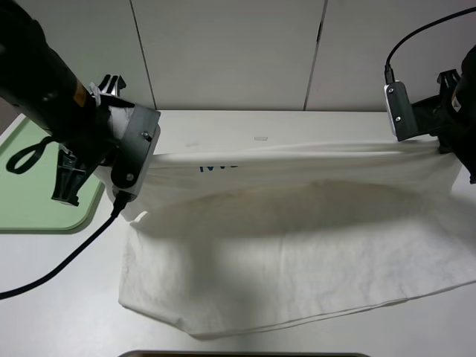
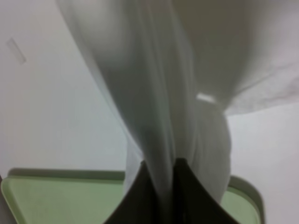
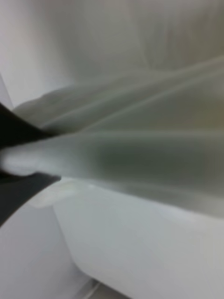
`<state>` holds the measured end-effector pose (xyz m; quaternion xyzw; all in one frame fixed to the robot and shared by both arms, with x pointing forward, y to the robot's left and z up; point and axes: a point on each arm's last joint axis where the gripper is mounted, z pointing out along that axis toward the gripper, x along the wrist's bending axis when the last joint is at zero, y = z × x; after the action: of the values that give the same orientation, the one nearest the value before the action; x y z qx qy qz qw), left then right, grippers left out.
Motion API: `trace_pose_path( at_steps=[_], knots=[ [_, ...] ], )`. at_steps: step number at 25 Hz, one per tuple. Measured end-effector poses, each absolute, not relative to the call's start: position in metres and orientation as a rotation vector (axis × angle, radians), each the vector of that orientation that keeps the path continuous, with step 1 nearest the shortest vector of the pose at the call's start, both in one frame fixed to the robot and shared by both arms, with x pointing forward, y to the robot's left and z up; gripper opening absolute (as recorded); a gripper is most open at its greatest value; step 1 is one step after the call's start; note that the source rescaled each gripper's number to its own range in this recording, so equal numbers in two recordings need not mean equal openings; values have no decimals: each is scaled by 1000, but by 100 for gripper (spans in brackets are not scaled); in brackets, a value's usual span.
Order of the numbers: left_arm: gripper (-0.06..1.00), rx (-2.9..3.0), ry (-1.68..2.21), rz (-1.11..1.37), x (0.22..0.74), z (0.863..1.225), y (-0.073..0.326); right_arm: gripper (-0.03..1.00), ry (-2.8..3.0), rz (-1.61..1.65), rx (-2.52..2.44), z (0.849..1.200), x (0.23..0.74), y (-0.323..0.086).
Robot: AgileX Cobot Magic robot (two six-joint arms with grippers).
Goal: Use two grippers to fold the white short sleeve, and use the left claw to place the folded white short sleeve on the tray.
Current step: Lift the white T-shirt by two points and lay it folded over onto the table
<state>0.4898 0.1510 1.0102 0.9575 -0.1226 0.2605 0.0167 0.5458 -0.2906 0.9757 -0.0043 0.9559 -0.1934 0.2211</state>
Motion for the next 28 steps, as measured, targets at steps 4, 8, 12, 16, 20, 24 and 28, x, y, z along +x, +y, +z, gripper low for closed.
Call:
trace_pose_path(
  at_steps=[4, 8, 12, 16, 20, 24, 28],
  knots=[
    [1, 2947, -351, 804, 480, 1024, 155, 0, 2609, -488, 36, 998, 535, -291],
    [1, 2937, -398, 676, 470, 1025, 154, 0, 2624, -426, -6, 1012, 524, -286],
    [1, 2916, -393, 584, 465, 1023, 151, 0, 2669, -413, -135, 1004, 514, -271],
    [1, 2934, -416, 512, 461, 1022, 152, 0, 2701, -417, -219, 990, 504, -264],
    [1, 2947, -531, 452, 450, 1012, 149, 0, 2723, -465, -268, 980, 497, -267],
    [1, 2935, -665, 409, 436, 1002, 141, 0, 2735, -484, -289, 975, 493, -269],
    [1, 2927, -720, 391, 428, 993, 139, 0, 2765, -505, -315, 966, 485, -272]
  ],
)
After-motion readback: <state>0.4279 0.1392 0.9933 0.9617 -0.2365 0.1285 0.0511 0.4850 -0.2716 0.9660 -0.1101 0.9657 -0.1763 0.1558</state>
